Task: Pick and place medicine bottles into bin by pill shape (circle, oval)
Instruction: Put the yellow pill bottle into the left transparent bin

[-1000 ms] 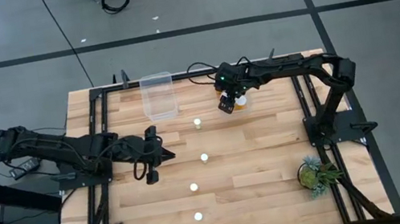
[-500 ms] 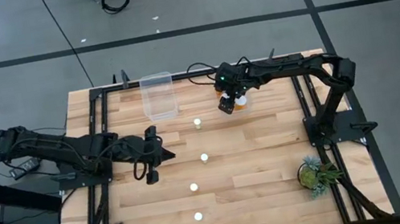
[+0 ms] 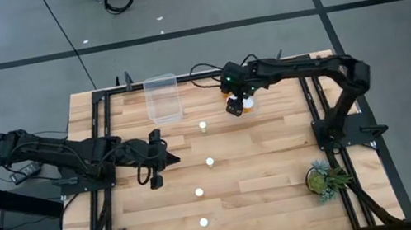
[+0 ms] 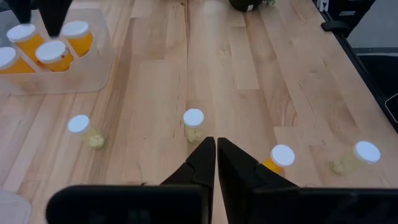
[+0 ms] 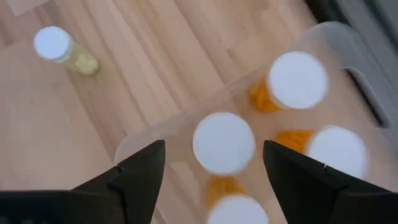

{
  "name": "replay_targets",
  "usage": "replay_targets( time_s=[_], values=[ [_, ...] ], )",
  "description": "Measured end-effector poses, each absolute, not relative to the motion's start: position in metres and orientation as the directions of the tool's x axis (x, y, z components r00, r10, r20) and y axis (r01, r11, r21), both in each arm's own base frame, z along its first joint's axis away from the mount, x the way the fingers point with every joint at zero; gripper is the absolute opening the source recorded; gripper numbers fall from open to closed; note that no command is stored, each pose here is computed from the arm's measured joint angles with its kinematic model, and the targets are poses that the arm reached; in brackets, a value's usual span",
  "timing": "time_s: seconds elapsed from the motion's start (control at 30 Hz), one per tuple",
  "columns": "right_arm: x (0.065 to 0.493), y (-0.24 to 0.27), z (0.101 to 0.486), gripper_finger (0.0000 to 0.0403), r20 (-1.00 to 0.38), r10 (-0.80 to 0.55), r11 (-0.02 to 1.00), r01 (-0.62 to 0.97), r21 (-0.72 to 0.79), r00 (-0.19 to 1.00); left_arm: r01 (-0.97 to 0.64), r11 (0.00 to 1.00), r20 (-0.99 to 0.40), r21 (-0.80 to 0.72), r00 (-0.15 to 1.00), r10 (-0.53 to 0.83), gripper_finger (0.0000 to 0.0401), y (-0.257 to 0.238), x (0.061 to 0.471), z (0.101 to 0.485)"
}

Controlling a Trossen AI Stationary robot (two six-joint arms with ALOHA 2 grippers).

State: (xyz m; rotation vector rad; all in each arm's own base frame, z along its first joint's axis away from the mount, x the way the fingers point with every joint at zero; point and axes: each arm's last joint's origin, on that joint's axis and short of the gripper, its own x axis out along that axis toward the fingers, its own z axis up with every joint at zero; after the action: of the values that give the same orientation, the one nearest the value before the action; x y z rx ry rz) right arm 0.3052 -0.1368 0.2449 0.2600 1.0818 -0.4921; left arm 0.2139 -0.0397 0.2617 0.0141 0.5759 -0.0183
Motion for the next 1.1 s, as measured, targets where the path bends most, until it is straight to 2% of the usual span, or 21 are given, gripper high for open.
replay_targets(
  time_s=[0.17, 0.33, 0.7, 0.8, 0.97, 1.1],
  values=[
    [0.287, -0.114, 0.288, 0.0278, -0.81, -0.33, 0.86, 0.508, -0.046, 0.485, 0.021, 1.0, -0.545, 0.008, 0.839, -0.013, 0.0028, -0.04, 0.214, 0.262],
    [0.261, -0.089, 0.313, 0.0278, -0.747, -0.335, 0.863, 0.505, 0.002, 0.574, 0.022, 1.0, -0.544, 0.008, 0.839, -0.014, 0.0036, -0.04, 0.214, 0.262],
    [0.213, -0.034, 0.314, 0.0278, -0.681, -0.345, 0.868, 0.496, 0.03, 0.646, 0.035, 0.999, -0.539, 0.035, 0.842, -0.011, 0.0023, -0.04, 0.214, 0.262],
    [0.207, -0.022, 0.312, 0.0278, -0.674, -0.323, 0.876, 0.479, 0.052, 0.664, 0.061, 0.994, -0.468, 0.089, 0.884, -0.012, 0.0026, -0.04, 0.219, 0.269],
    [0.206, -0.006, 0.311, 0.0278, -0.663, -0.321, 0.892, 0.451, 0.028, 0.676, 0.026, 1.0, -0.348, -0.003, 0.937, -0.025, 0.0035, -0.042, 0.226, 0.28],
    [0.205, 0.002, 0.311, 0.0278, -0.641, -0.369, 0.891, 0.453, -0.037, 0.673, 0.017, 0.999, -0.328, -0.032, 0.944, -0.026, 0.0034, -0.042, 0.226, 0.282]
  ],
)
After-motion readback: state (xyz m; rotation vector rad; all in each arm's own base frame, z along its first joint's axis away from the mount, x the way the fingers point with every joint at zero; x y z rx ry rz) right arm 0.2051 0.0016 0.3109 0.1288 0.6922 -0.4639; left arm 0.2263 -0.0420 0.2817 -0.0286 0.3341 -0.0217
